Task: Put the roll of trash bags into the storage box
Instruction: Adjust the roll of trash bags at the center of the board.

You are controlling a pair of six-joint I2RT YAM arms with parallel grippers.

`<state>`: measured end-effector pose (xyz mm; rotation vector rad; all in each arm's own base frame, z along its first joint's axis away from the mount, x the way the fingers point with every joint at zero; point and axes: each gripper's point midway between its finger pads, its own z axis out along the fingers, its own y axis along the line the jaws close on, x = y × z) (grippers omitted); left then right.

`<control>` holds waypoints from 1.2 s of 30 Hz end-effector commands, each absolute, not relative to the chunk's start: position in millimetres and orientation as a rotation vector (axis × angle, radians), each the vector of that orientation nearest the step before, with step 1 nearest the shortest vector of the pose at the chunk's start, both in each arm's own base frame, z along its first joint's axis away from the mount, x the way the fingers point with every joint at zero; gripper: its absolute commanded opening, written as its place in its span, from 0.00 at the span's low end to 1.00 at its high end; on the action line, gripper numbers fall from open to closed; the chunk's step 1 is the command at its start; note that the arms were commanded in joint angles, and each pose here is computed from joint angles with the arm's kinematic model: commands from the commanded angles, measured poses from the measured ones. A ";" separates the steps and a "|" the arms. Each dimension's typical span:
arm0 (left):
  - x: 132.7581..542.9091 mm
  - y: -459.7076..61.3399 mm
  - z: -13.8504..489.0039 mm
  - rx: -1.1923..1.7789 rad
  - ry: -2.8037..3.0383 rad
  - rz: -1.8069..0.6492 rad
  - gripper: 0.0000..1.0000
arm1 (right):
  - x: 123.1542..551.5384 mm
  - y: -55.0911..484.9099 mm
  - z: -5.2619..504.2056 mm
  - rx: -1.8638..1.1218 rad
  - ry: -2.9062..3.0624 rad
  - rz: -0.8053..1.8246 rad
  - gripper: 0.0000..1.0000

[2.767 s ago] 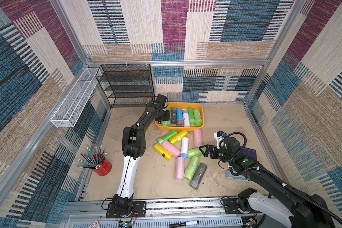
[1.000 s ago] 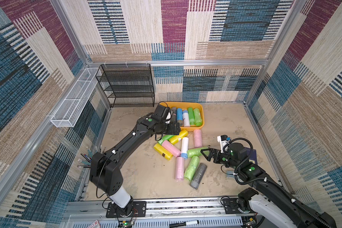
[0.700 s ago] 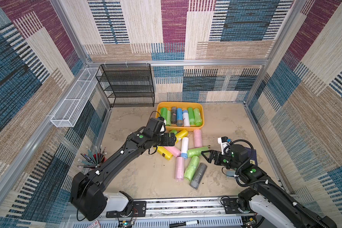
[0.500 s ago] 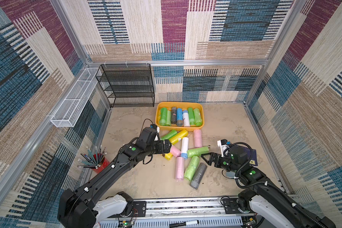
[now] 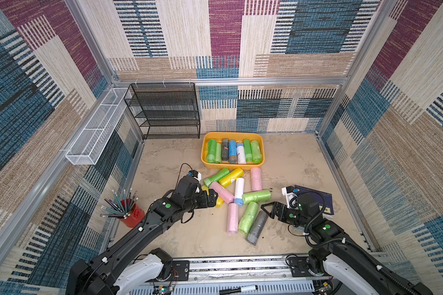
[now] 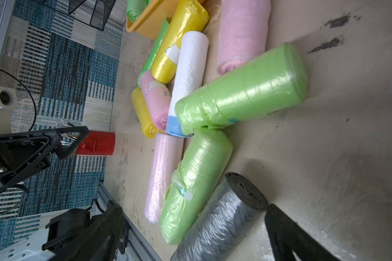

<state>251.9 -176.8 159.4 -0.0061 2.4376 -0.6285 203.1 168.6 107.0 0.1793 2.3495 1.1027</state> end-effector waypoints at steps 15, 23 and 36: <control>262.5 -179.8 153.2 -0.017 2.410 -0.624 0.98 | 187.7 168.1 78.6 0.254 2.488 1.048 0.99; 265.7 -181.1 151.5 -0.007 2.418 -0.609 0.98 | 174.8 177.0 64.4 0.281 2.525 1.103 0.99; 267.2 -180.0 151.5 -0.004 2.417 -0.593 0.99 | 167.3 187.9 58.5 0.300 2.556 1.156 0.84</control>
